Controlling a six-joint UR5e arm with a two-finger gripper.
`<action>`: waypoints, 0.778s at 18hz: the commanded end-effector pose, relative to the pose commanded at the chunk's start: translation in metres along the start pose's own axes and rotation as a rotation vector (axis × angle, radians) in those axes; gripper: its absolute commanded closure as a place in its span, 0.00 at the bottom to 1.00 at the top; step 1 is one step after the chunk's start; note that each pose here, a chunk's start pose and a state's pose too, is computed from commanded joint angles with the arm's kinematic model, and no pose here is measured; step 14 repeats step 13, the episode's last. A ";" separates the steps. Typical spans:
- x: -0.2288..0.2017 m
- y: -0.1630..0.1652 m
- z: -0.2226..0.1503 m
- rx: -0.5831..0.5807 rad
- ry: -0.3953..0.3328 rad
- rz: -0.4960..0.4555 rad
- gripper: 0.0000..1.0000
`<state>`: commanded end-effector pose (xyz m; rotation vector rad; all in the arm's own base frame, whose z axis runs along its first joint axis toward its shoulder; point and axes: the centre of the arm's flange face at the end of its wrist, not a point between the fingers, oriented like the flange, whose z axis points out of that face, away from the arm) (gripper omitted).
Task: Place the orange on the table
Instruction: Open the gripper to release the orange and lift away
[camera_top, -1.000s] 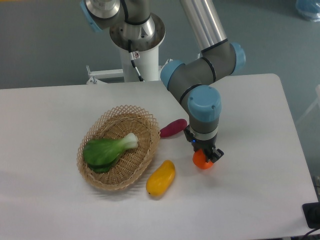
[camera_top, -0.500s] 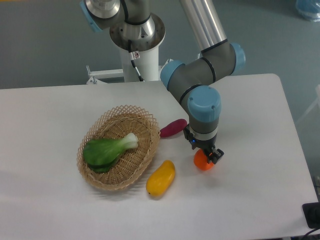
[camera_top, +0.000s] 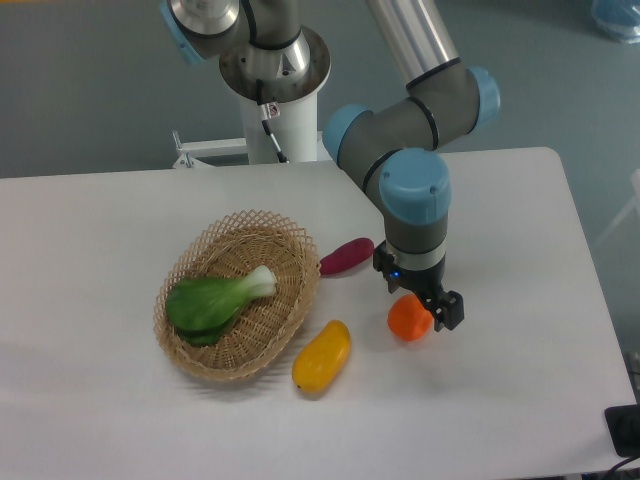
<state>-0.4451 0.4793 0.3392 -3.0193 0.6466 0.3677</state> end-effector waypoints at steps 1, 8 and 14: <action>-0.008 0.000 -0.013 -0.010 0.043 0.004 0.00; -0.030 0.026 -0.087 0.019 0.171 0.137 0.00; -0.033 0.070 -0.111 0.121 0.169 0.134 0.00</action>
